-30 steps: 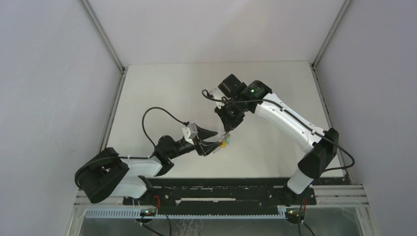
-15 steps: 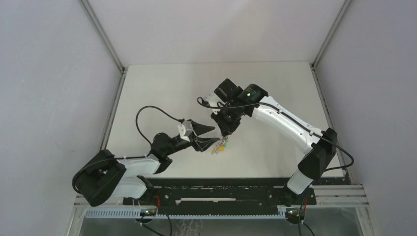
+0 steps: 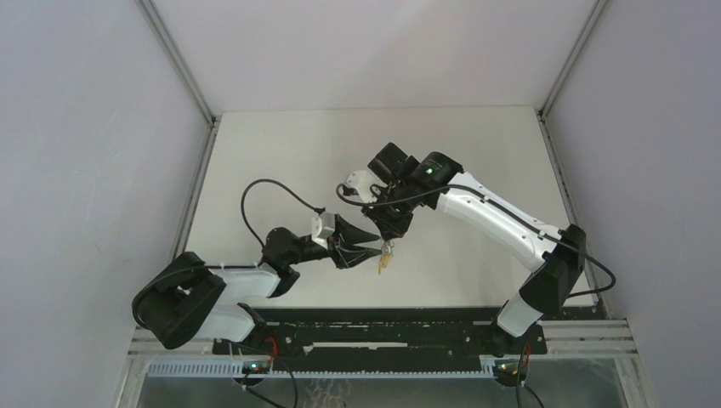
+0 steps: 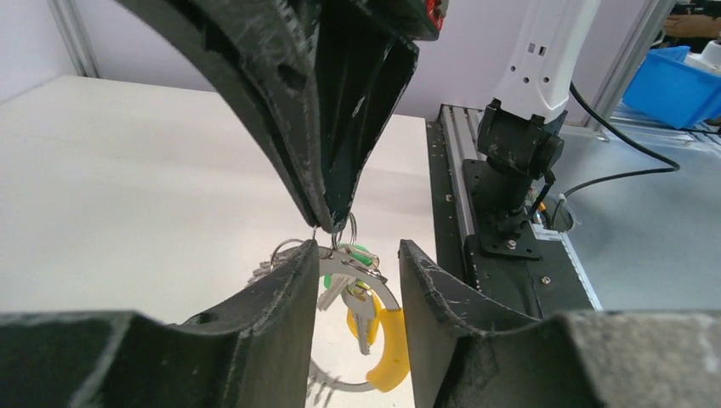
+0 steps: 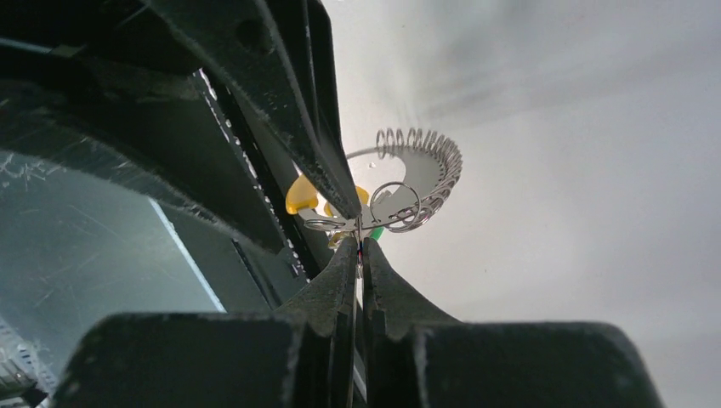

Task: Put the keys on the keyring

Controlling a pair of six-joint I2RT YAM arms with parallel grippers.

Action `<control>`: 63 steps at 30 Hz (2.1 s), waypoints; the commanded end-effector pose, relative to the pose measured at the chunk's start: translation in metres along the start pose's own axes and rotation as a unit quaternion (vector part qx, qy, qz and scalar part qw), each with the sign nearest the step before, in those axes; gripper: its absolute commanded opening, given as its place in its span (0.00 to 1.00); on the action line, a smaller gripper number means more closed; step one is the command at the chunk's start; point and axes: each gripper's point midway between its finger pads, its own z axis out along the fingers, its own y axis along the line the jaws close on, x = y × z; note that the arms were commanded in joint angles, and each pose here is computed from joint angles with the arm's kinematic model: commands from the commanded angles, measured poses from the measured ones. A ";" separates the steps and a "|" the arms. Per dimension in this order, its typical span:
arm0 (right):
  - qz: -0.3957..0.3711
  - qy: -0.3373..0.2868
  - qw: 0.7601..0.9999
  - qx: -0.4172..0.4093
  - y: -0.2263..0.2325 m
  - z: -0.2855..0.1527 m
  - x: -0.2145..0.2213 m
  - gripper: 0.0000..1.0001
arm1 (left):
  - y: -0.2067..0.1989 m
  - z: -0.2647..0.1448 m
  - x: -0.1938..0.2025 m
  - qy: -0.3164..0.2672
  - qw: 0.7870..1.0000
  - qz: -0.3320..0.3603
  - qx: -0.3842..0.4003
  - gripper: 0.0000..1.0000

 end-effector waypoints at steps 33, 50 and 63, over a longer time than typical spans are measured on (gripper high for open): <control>-0.129 -0.052 0.990 -0.005 0.022 -0.018 -0.016 0.00 | -0.004 0.010 -0.019 -0.010 0.998 -0.005 0.058 0.26; -0.139 -0.054 0.989 -0.007 0.025 -0.020 -0.015 0.00 | -0.004 0.010 -0.020 -0.009 0.998 -0.003 0.060 0.14; -0.165 -0.078 0.983 -0.010 0.035 -0.024 -0.023 0.00 | -0.002 0.008 -0.031 -0.030 0.999 0.012 0.039 0.00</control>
